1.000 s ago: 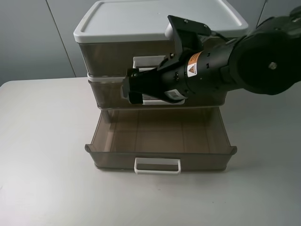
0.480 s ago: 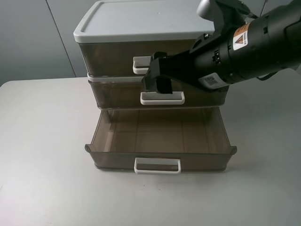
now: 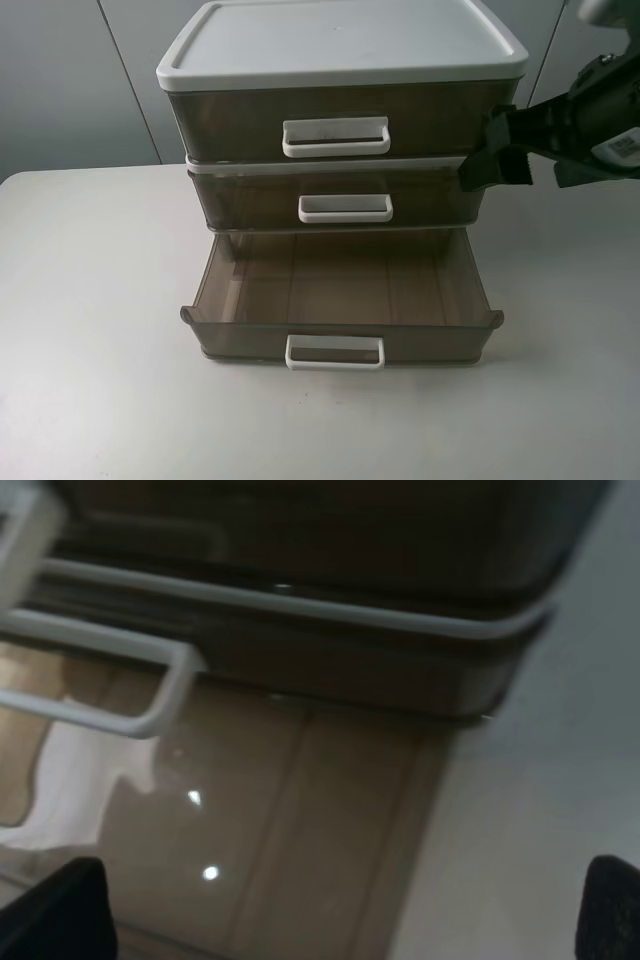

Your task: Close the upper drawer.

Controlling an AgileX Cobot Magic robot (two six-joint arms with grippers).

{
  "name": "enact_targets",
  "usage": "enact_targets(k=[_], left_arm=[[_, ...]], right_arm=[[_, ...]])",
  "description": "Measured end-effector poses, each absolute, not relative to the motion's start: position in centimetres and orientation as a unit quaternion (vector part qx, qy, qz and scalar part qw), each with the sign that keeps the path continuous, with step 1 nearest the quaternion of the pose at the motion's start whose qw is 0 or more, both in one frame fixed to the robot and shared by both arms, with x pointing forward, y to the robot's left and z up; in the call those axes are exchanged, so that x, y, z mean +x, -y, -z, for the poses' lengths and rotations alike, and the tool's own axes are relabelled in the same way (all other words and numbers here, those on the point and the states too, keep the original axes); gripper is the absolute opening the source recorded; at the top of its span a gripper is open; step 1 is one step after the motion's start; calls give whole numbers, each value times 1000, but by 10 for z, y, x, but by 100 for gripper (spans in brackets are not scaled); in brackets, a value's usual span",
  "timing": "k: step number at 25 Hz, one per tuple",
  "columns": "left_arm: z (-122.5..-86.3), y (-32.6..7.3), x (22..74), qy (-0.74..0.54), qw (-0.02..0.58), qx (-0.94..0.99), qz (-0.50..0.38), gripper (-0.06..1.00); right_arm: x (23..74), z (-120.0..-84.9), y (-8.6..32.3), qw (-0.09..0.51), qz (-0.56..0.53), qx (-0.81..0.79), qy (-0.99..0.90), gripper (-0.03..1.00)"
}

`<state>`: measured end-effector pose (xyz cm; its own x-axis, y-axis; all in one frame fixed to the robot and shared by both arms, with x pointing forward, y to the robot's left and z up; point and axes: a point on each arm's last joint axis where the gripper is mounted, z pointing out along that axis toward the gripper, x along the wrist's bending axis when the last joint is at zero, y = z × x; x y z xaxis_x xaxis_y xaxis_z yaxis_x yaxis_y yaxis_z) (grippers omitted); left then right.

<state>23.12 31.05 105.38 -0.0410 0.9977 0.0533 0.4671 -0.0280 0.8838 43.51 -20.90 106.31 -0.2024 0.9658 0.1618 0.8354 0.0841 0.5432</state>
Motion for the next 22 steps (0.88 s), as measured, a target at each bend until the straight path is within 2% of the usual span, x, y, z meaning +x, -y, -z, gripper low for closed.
enact_targets(k=[4, 11, 17, 22], left_arm=[[-1054, -310, 231, -608, 341, 602, -389, 74], [-1054, -310, 231, -608, 341, 602, -389, 74], [-1054, -310, 231, -608, 341, 602, -389, 74], [-1054, -310, 231, -608, 341, 602, -389, 74]], right_arm=[[442, -1064, 247, 158, -233, 664, -692, 70], [433, -1073, 298, 190, -204, 727, -628, 70], [394, -1093, 302, 187, -214, 723, -630, 70], [343, -1118, 301, 241, -261, 697, -623, 70]])
